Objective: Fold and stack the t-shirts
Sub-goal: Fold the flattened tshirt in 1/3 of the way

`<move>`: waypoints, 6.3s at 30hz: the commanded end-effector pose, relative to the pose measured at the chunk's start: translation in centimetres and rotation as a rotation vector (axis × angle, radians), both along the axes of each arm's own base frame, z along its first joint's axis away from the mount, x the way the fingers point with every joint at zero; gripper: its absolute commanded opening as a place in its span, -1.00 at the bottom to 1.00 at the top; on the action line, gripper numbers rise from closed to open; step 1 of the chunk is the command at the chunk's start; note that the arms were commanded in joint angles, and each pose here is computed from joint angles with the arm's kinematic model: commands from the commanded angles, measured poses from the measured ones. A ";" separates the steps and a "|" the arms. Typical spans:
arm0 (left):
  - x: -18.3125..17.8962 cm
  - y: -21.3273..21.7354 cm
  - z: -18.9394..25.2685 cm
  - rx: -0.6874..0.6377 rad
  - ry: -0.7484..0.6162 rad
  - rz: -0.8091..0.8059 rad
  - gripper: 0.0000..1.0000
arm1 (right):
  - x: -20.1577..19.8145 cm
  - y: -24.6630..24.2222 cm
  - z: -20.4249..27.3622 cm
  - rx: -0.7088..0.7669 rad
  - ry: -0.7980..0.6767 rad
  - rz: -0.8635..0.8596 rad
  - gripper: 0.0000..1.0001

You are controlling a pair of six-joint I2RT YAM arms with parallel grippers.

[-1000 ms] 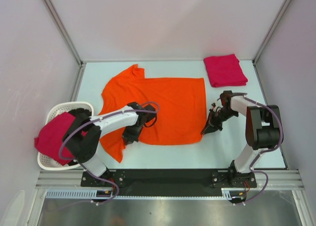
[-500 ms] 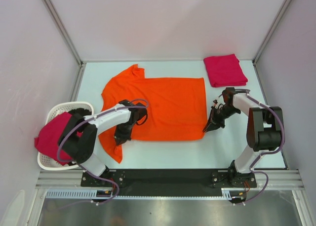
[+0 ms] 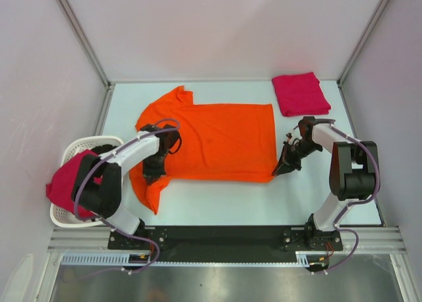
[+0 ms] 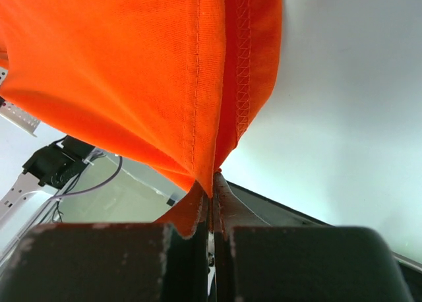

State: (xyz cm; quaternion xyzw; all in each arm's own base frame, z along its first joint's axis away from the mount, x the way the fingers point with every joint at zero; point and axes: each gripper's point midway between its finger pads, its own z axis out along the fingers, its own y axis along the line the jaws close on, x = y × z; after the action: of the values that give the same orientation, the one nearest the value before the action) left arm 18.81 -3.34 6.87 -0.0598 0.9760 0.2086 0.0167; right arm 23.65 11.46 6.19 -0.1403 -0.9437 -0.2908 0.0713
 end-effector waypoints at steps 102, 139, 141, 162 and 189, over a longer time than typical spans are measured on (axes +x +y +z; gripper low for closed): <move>19.9 2.3 9.8 0.002 -0.338 -0.036 0.99 | 9.6 0.4 0.2 -0.077 -0.174 0.003 -0.14; 19.4 1.0 7.4 -0.005 -0.257 -0.098 0.99 | 18.7 4.6 1.6 0.087 -0.287 -0.032 -1.00; 19.3 0.8 7.1 -0.003 -0.248 -0.105 0.99 | 19.5 4.6 1.4 0.089 -0.293 -0.038 -1.00; 17.3 -3.9 4.7 -0.056 -0.216 -0.196 0.99 | 22.9 3.8 0.1 0.030 -0.354 -0.094 0.26; 6.3 -0.7 0.0 -0.118 -0.084 -0.117 0.96 | 17.1 1.9 2.8 -0.010 -0.380 0.021 0.20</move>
State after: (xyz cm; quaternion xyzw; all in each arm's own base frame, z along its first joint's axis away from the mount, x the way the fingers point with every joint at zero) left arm 24.50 -2.98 7.85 0.0284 0.9789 0.1963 0.0486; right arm 41.17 13.96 6.32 -0.0963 -0.9434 -0.3078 -0.0770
